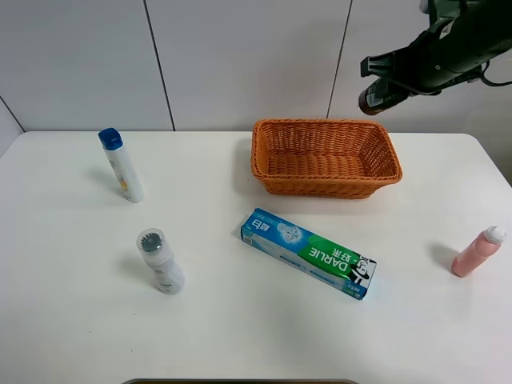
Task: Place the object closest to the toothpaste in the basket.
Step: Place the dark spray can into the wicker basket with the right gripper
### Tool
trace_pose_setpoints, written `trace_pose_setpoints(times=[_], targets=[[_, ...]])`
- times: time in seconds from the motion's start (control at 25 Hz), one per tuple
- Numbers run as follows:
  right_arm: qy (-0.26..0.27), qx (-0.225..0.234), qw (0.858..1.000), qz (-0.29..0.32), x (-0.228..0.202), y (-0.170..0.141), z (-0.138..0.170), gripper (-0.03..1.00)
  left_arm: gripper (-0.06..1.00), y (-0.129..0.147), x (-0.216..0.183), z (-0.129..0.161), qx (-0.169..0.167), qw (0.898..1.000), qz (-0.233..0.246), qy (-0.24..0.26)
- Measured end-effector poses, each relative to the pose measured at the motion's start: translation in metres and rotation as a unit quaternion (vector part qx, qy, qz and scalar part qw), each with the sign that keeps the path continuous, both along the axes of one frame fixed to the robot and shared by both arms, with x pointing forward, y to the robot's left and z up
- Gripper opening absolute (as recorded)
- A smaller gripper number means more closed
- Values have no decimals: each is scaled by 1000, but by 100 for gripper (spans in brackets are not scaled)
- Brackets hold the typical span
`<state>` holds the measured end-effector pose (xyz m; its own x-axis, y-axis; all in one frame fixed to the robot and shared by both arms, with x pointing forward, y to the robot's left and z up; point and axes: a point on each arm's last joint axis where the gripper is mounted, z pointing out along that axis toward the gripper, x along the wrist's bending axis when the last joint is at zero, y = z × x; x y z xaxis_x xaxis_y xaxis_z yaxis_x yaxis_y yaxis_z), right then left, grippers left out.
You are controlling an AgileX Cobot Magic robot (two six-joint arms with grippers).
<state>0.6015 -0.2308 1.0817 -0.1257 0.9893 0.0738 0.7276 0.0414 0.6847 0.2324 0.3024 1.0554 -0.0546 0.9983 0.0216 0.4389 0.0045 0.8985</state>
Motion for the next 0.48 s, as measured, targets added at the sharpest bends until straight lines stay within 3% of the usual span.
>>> trace_pose_setpoints(times=[0.48], targets=[[56,-27,997,43,53,32,-65,35,94,0,0,0,0,1000,0,0]])
